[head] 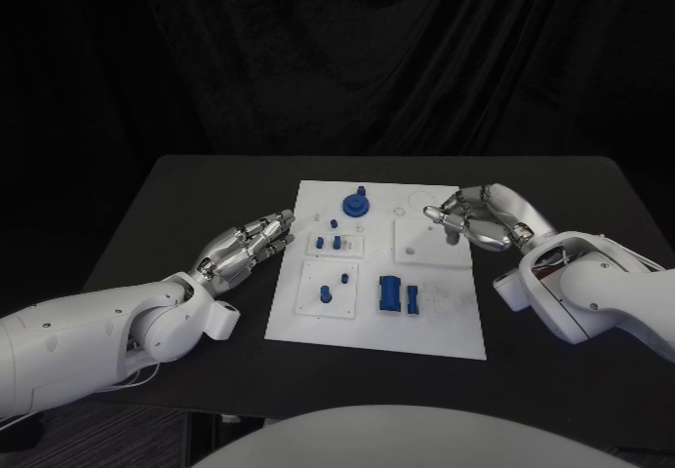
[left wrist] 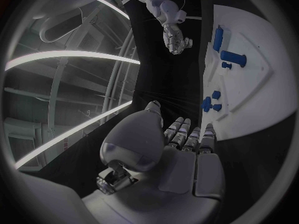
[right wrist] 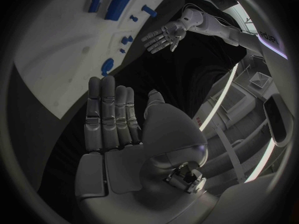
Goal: Assemble the parts on the task board
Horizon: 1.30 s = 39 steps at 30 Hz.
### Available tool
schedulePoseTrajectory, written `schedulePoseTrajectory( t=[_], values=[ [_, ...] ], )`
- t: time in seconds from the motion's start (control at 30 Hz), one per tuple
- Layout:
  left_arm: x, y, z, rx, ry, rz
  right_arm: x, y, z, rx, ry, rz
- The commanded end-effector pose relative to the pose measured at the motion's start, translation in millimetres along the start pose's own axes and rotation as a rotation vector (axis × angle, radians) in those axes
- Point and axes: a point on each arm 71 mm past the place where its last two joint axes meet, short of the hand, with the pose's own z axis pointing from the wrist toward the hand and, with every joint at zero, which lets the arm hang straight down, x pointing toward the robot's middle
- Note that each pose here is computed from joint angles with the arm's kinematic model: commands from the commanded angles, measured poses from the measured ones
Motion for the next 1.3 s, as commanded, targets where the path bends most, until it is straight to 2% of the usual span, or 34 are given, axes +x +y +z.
schedulePoseTrajectory(
  t=[0.03,0.27,0.6,0.63,0.77,0.9,1.1,1.3],
  values=[
    [1.3,-15.9,2.5,0.195,-0.033,0.031,-10.5,2.7,3.3,-0.110,-0.091,0.135],
    [3.9,-16.3,9.5,0.220,-0.033,0.041,-6.0,-10.9,7.5,-0.131,-0.002,0.260],
    [4.0,-15.1,14.1,0.231,-0.031,0.046,-4.1,-16.8,8.0,-0.157,0.040,0.323],
    [3.9,1.1,14.3,0.010,-0.025,0.038,-6.8,-19.5,8.7,-0.113,0.000,0.253],
    [4.7,-0.6,17.3,0.013,-0.040,0.044,-5.7,-18.9,11.6,-0.108,-0.012,0.270],
    [7.0,-4.9,24.8,0.020,-0.077,0.061,-2.5,-17.4,18.8,-0.092,-0.043,0.316],
    [13.7,-18.2,45.0,0.036,-0.190,0.100,8.3,-13.6,38.1,-0.037,-0.132,0.451],
    [23.4,-36.6,67.9,0.046,-0.344,0.133,23.0,-10.8,56.4,0.045,-0.227,0.604]
  ],
)
